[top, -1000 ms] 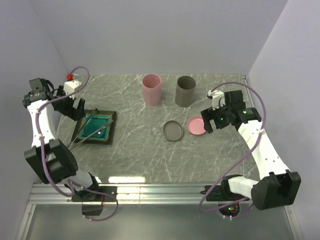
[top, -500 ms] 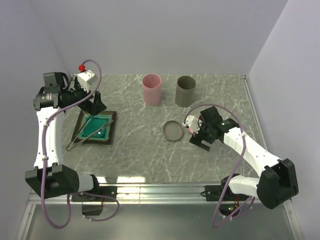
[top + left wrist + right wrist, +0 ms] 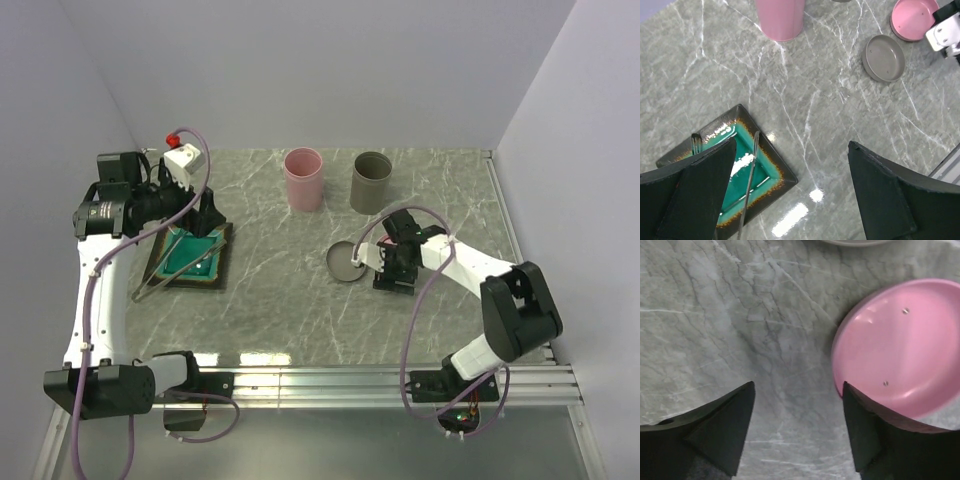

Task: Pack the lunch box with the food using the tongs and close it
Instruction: Pick up the lid of the lunch box with the right arm, then pass the lid of the lunch box from the right arm to the left

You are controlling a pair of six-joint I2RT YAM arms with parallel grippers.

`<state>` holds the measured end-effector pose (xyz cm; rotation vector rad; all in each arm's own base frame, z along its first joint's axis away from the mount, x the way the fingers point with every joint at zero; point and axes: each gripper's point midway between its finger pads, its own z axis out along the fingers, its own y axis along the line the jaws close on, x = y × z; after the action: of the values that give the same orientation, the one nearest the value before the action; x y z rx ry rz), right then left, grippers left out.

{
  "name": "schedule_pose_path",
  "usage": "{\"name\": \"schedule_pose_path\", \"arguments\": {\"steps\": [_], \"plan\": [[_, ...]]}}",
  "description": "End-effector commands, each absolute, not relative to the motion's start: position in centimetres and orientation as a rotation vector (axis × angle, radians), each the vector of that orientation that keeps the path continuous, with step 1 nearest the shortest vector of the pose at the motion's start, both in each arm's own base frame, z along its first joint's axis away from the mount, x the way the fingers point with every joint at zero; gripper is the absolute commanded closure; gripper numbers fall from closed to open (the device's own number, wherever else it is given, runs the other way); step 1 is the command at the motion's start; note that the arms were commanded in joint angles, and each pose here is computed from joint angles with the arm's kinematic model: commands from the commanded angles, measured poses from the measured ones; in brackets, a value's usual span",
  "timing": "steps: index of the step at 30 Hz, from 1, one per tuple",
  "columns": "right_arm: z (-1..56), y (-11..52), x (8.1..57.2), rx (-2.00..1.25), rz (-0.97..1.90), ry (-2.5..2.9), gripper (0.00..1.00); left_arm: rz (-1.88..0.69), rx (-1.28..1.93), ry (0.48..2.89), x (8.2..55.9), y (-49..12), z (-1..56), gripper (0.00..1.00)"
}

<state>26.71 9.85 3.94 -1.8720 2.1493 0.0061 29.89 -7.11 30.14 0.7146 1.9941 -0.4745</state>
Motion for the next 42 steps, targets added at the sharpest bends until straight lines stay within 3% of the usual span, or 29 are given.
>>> {"name": "schedule_pose_path", "arguments": {"steps": [1, 12, 15, 20, 28, 38, 42], "plan": [[4.3, 10.0, 29.0, -1.986, -0.046, 2.022, 0.25, -0.473, 0.679, 1.983, 30.2, -7.3, 30.6, 0.01], [2.9, 9.6, 31.1, -2.011, 0.029, 2.019, 0.49, -0.492, 0.684, 1.999, 30.0, -8.0, 29.6, 0.01], [2.6, 9.4, 31.2, -2.011, 0.030, 2.026, 0.63, -0.497, 0.680, 1.994, 30.2, -8.1, 29.6, 0.01], [2.7, 9.6, 31.3, -1.963, 0.028, 2.028, 1.00, -0.549, 0.607, 2.001, 30.5, -8.5, 30.0, 0.01], [8.0, 12.0, 30.9, -1.720, 0.291, 2.008, 1.00, -0.637, 0.441, 1.937, 31.0, -9.4, 33.0, 0.01], [25.8, 18.7, 30.0, -1.202, 0.871, 1.697, 1.00, -0.920, 0.260, 1.829, 30.7, -11.9, 35.1, 0.01], [33.4, 20.9, 29.0, -1.010, 1.079, 1.530, 1.00, -1.113, 0.177, 1.685, 30.4, -13.3, 39.2, 0.00]]}}
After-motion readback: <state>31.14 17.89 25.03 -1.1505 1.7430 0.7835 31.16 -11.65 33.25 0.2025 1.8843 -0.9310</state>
